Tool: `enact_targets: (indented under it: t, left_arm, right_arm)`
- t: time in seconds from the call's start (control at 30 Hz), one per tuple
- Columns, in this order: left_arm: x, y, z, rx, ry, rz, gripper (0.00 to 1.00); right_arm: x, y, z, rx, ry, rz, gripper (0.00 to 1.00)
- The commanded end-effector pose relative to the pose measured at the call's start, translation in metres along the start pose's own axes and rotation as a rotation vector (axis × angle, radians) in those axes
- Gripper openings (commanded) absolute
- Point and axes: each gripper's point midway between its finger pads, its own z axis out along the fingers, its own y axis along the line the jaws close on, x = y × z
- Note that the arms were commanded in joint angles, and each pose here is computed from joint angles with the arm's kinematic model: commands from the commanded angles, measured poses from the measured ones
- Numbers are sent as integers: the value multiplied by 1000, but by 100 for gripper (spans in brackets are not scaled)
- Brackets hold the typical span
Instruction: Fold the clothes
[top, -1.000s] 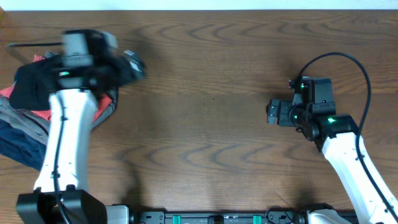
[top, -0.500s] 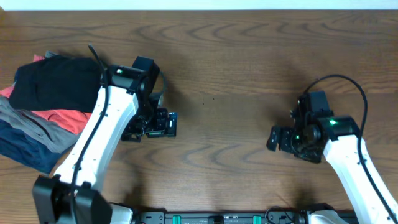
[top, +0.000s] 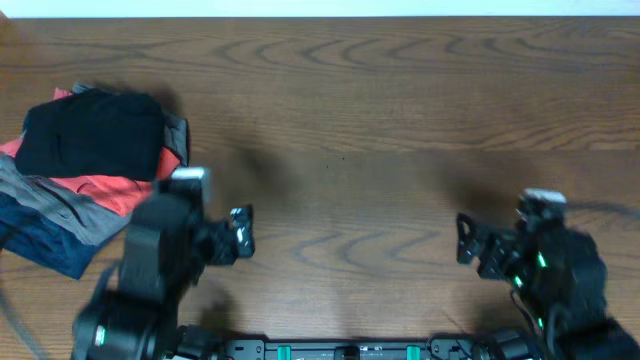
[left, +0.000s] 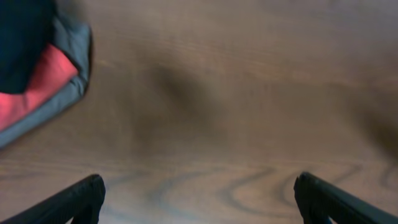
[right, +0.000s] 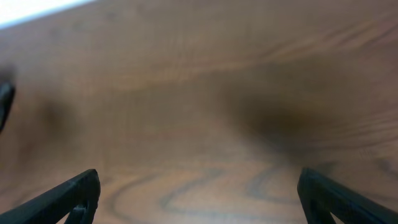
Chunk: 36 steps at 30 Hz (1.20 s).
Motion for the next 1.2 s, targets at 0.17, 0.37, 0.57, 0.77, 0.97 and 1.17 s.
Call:
enact_targets:
  t: [0.17,0.37,0.57,0.77,0.97,1.17]
  left_arm:
    - [23,16,-15,-14,-109,-11,98]
    - [35,21,-15,-30,-63,-10,98]
    - [35,21,-15,-30,-62,-10,98]
    - [35,21,-15,-30,-62,-10,98]
    - [35,21,-15,-30,-62,-10,98]
    - [35,21,-15,-30,-62,-10,98]
  right_arm:
    - [11,-9,-9,3,-44,6,99]
    - [23,-14,-9,24,4,2,99]
    - [35,-19,-9,45,52,-2,99]
    - [49,-25,-11,70,109,-8,99]
    - [37,-33,-17,87,-9,-7,99]
    - [8,-24,-23,12,-287,-195,99]
